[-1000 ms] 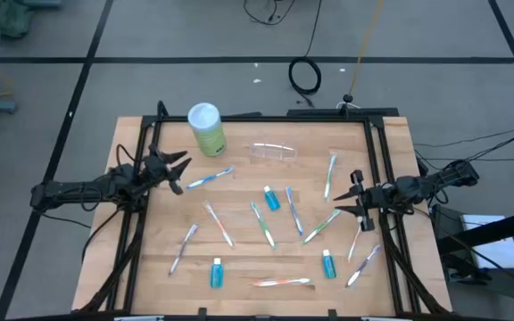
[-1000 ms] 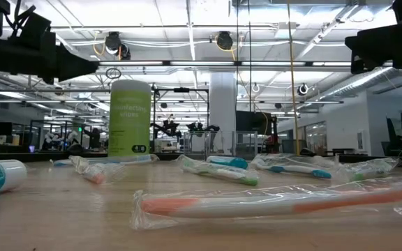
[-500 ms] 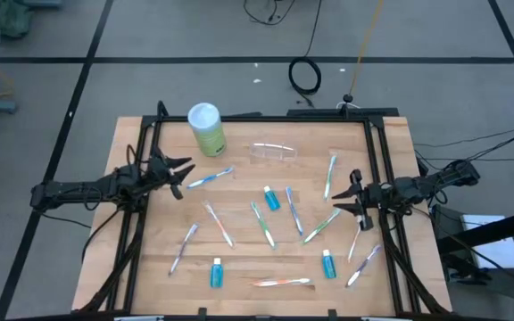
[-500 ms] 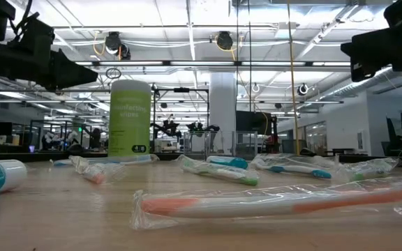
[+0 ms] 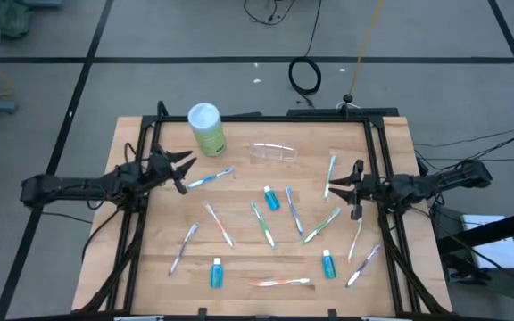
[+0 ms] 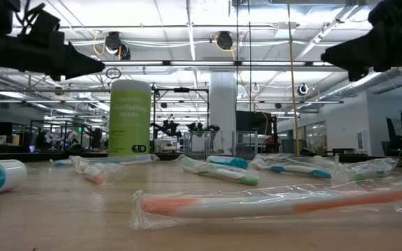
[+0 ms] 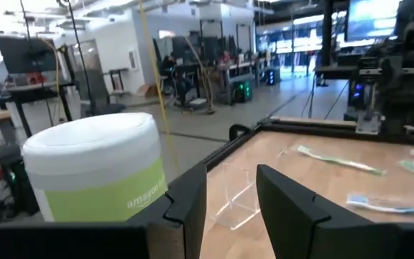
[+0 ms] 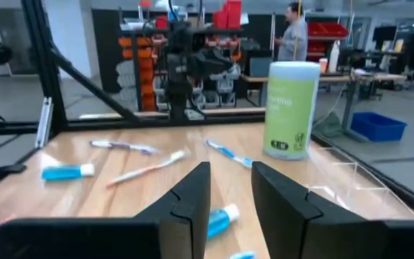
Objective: Pick & Place toothbrushing station
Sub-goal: Put the left blue toothbrush into the transparent organizer
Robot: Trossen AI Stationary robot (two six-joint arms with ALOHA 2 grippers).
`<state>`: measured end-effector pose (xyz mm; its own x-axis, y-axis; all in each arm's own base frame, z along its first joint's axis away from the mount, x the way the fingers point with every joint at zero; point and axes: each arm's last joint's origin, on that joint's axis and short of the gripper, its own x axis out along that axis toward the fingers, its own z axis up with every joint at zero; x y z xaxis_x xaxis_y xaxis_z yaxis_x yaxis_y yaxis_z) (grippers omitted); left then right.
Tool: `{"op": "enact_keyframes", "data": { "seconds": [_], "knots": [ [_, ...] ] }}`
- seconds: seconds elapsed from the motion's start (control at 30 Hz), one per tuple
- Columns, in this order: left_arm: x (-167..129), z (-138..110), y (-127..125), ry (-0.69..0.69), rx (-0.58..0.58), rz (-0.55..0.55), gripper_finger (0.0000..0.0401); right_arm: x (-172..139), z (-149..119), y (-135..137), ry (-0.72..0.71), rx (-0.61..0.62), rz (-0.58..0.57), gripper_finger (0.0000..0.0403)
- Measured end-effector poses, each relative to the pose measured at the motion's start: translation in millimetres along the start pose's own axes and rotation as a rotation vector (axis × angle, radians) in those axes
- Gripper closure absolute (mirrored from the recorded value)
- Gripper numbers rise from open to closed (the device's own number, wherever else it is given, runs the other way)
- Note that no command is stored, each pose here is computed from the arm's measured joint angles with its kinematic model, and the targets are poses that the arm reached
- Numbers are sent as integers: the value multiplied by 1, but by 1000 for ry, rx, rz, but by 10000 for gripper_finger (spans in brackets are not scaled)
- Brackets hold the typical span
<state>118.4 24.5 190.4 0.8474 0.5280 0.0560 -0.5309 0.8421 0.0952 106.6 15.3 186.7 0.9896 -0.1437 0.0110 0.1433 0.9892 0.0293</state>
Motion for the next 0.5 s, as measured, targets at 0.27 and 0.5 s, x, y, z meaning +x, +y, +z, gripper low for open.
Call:
{"op": "enact_keyframes", "data": {
  "seconds": [0.27,0.5],
  "knots": [
    [38,3,-15,243,74,25,272,19,-7,5,101,88,77,307],
    [72,-13,-22,526,169,103,272,29,-16,8,171,158,62,307]
  ]
}}
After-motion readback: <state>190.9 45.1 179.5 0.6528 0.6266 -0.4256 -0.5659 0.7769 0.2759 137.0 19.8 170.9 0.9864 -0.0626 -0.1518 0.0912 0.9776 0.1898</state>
